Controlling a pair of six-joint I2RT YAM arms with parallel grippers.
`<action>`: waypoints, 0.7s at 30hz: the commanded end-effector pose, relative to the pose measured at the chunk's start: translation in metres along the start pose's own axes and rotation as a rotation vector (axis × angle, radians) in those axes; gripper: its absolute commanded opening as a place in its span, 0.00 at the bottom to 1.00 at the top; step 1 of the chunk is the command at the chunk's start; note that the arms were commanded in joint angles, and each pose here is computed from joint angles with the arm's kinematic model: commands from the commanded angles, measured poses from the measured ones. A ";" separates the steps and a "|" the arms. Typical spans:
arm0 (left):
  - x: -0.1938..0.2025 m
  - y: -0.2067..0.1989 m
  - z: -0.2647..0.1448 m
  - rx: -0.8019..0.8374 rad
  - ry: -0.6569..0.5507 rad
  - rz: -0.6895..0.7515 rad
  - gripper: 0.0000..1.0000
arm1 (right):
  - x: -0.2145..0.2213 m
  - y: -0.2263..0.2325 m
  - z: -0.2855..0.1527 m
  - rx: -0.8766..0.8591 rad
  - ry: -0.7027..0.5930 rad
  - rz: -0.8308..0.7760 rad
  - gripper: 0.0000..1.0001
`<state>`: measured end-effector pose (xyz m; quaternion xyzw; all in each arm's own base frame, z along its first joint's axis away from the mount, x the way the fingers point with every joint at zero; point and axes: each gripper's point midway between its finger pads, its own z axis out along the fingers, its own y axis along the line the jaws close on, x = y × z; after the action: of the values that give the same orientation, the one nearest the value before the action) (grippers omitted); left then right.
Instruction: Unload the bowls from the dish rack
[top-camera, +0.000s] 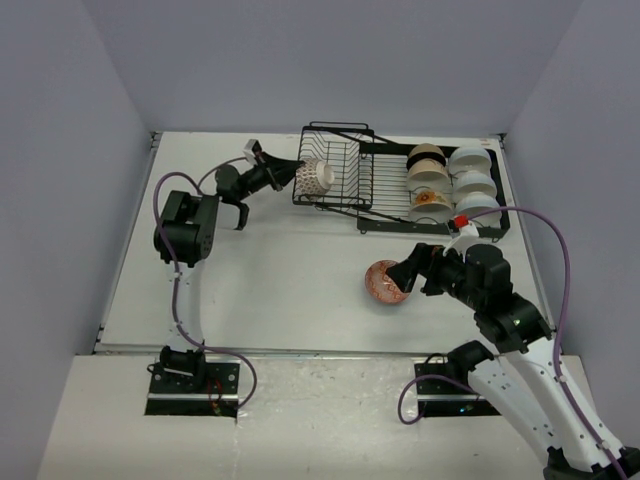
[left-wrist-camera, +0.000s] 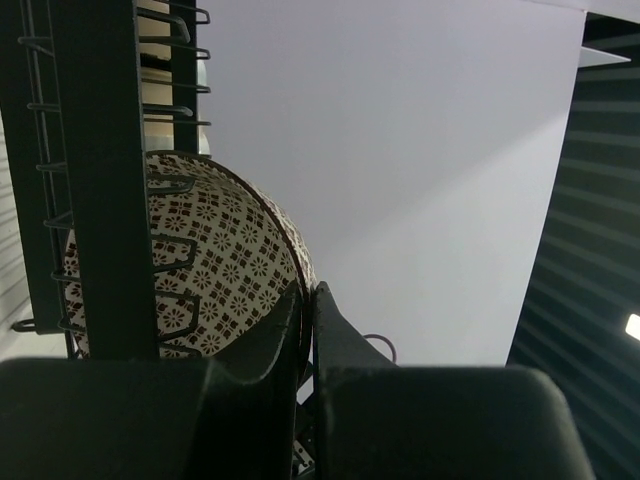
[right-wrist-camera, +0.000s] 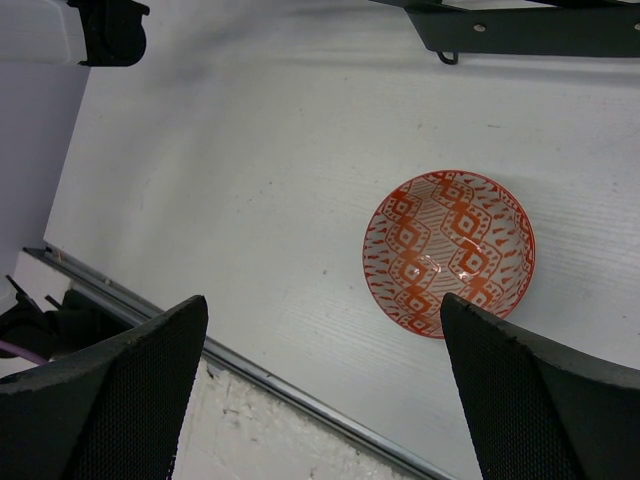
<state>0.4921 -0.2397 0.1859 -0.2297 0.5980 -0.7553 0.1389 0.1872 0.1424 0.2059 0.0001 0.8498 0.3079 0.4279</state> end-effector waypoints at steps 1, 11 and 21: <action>0.052 -0.073 -0.014 0.335 0.151 0.284 0.00 | -0.003 0.003 0.002 -0.017 -0.009 -0.023 0.99; 0.064 -0.096 -0.008 0.399 0.168 0.283 0.00 | -0.004 0.002 0.001 -0.017 -0.019 -0.028 0.99; 0.087 -0.132 0.007 0.485 0.243 0.360 0.00 | -0.005 0.003 -0.002 -0.020 -0.035 -0.029 0.99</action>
<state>0.4987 -0.2707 0.2250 -0.1850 0.5822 -0.7758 0.1581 0.1865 0.1418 0.2076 -0.0022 0.8475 0.3084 0.4321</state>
